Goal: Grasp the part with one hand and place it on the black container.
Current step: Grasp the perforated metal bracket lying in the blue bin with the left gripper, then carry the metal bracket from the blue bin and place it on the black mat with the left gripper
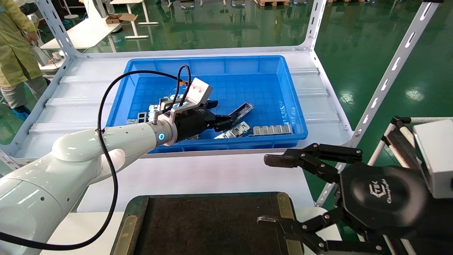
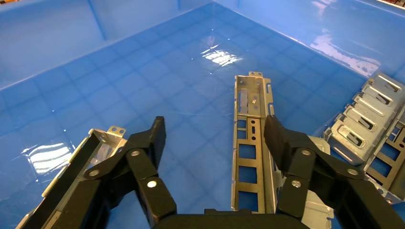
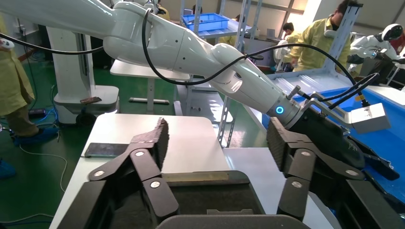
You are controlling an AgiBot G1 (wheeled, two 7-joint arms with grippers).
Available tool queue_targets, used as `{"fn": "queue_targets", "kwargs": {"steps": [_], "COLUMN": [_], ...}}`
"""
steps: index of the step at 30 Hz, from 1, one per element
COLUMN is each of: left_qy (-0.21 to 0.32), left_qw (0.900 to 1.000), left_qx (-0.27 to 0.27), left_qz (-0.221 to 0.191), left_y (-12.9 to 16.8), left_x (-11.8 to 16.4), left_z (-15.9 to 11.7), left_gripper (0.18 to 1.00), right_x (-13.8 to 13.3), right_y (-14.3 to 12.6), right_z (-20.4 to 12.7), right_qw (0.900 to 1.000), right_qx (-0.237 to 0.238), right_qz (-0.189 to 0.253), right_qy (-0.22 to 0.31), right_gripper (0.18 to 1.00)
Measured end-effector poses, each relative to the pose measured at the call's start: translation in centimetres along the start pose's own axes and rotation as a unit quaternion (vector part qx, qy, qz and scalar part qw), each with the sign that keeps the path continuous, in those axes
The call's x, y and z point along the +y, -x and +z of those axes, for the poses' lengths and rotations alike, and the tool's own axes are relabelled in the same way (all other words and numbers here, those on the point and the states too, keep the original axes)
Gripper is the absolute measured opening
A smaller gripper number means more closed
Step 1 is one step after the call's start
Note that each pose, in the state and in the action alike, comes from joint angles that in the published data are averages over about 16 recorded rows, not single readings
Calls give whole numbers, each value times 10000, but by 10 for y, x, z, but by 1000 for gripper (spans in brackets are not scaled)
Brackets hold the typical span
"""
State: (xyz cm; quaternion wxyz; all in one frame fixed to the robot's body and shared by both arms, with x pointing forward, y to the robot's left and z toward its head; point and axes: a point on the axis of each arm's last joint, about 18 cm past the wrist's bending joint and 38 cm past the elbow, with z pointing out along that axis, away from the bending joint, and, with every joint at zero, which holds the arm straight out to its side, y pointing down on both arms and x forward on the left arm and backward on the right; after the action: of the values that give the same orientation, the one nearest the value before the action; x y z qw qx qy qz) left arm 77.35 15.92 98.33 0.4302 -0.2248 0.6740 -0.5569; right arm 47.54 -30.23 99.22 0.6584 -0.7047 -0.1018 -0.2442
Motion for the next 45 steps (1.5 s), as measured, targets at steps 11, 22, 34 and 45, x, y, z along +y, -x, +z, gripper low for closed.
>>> {"fn": "queue_targets", "kwargs": {"steps": [11, 22, 34, 45], "left_qy": [22, 39, -35, -358], "left_qw": [10000, 10000, 9999, 9987], "left_qx": [16, 46, 80, 330], "left_qz": [-37, -74, -140, -130], "left_y": [0, -1, 1, 3], "left_x": [5, 9, 8, -13], "left_z": [-1, -1, -3, -12], "left_gripper": [591, 353, 214, 194], "right_x": [0, 0, 0, 0], "right_y": [0, 0, 0, 0], "right_z": [0, 0, 0, 0], "right_qw": [10000, 10000, 10000, 10000], "right_qx": [0, 0, 0, 0], "right_qz": [0, 0, 0, 0], "right_qy": [0, 0, 0, 0], "right_gripper": [575, 347, 216, 191]}}
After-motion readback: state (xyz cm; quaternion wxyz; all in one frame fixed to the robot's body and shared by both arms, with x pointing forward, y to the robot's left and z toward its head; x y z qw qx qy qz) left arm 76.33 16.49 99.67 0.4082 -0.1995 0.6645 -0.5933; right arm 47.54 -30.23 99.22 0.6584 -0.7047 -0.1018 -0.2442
